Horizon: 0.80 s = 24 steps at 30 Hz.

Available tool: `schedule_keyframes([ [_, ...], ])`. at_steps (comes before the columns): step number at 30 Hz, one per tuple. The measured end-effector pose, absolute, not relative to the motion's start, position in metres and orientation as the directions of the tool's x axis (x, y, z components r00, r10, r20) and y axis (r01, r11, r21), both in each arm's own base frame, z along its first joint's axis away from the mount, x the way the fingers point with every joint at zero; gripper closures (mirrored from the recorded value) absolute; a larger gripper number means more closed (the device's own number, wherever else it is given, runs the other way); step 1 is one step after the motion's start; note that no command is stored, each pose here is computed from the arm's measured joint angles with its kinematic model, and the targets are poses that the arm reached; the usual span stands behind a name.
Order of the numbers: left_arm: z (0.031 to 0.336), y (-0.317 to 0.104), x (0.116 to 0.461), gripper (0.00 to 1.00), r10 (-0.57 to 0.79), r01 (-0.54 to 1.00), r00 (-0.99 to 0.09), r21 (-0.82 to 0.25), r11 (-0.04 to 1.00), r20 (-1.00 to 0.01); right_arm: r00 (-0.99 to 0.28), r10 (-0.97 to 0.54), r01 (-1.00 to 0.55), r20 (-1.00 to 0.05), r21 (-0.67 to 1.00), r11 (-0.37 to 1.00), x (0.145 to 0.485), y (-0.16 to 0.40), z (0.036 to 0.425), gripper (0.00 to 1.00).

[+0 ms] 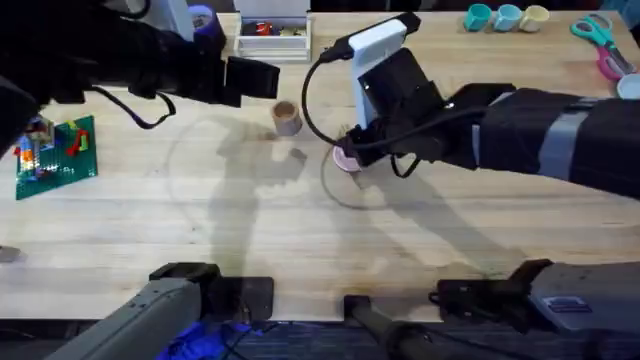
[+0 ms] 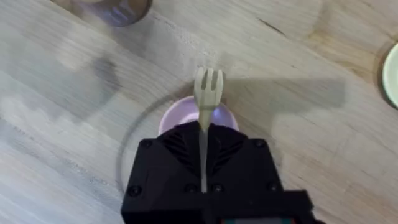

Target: Pick up a utensil and set it on the pink plate, then put the other utensil in the container.

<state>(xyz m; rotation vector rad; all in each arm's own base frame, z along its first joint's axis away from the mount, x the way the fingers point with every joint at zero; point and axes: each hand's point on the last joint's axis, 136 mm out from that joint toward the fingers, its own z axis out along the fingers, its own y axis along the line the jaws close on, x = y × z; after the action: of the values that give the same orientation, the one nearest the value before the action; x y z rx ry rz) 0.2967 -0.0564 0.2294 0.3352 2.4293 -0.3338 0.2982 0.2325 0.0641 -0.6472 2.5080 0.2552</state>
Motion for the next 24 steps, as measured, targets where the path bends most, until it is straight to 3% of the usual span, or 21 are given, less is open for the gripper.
schedule_keyframes([
  [24,0.2294,-0.0564,0.2967,0.007,0.154,0.321,-0.753,-0.153,0.935,-0.64,-0.748,-0.399,-0.495,-0.53,0.046,0.868,0.2951,0.23,0.0593,0.933],
])
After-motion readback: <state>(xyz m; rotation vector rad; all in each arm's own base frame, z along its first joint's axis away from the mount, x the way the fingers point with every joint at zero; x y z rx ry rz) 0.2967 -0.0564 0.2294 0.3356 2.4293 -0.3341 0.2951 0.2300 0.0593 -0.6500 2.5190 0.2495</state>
